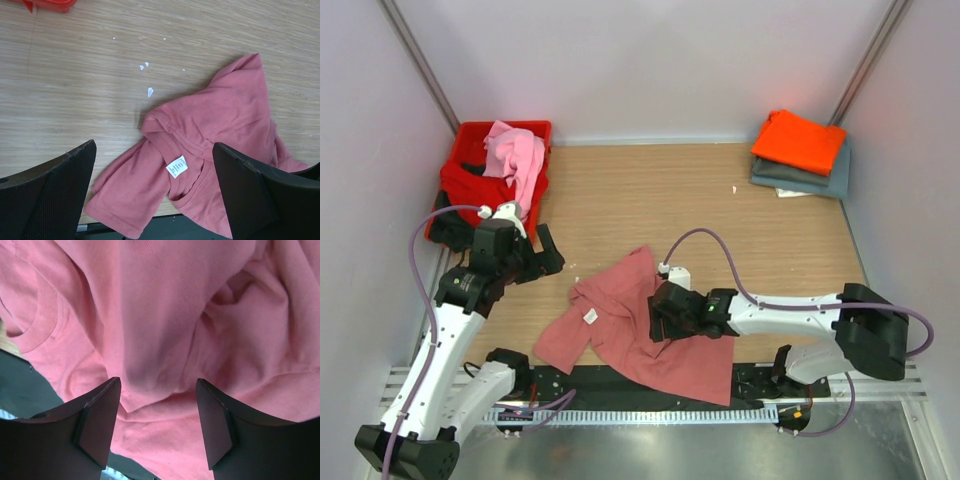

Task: Fold and stack the t-shirts
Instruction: Flatten the tshirt out

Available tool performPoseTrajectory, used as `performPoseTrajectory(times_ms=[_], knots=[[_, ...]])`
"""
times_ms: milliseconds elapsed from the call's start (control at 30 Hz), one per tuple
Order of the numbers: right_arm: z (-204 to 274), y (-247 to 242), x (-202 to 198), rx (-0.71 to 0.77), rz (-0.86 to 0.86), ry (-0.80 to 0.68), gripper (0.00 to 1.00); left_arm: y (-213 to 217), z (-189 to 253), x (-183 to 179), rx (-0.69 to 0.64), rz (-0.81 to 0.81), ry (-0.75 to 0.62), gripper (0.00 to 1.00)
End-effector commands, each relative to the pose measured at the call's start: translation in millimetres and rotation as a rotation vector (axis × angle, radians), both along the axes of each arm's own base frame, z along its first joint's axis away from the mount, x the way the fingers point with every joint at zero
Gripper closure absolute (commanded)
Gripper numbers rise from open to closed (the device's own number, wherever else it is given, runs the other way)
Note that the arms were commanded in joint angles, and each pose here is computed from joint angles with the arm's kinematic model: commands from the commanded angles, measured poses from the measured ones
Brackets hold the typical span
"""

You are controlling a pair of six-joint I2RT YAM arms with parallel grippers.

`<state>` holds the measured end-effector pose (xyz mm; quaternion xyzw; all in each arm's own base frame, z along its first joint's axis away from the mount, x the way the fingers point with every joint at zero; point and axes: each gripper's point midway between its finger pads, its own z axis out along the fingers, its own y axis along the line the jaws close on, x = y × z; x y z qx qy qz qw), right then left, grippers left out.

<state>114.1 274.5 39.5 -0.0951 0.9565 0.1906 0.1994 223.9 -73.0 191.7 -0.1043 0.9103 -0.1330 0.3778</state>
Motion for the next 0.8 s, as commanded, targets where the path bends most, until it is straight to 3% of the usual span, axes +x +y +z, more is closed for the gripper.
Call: performPoseTrajectory(times_ms=[0,100,200,333,600,767], knots=[[24,27,21,0.055,-0.001,-0.083,0.34,1,7,7,0.007,-0.006,-0.048,0.00],[23,33,27,0.020,0.010,-0.095,0.47,2,8,6,0.009,-0.002,-0.054,0.00],[26,35,30,0.011,0.012,-0.102,0.73,2,10,6,0.008,0.001,-0.061,0.00],[41,36,35,0.000,0.013,-0.132,0.99,2,9,6,0.008,0.001,-0.058,0.00],[148,24,85,-0.051,-0.048,-0.360,0.98,2,9,6,0.009,0.002,-0.062,0.00],[200,-34,144,-0.092,-0.232,-0.464,0.93,4,11,6,0.010,0.007,-0.073,0.00]])
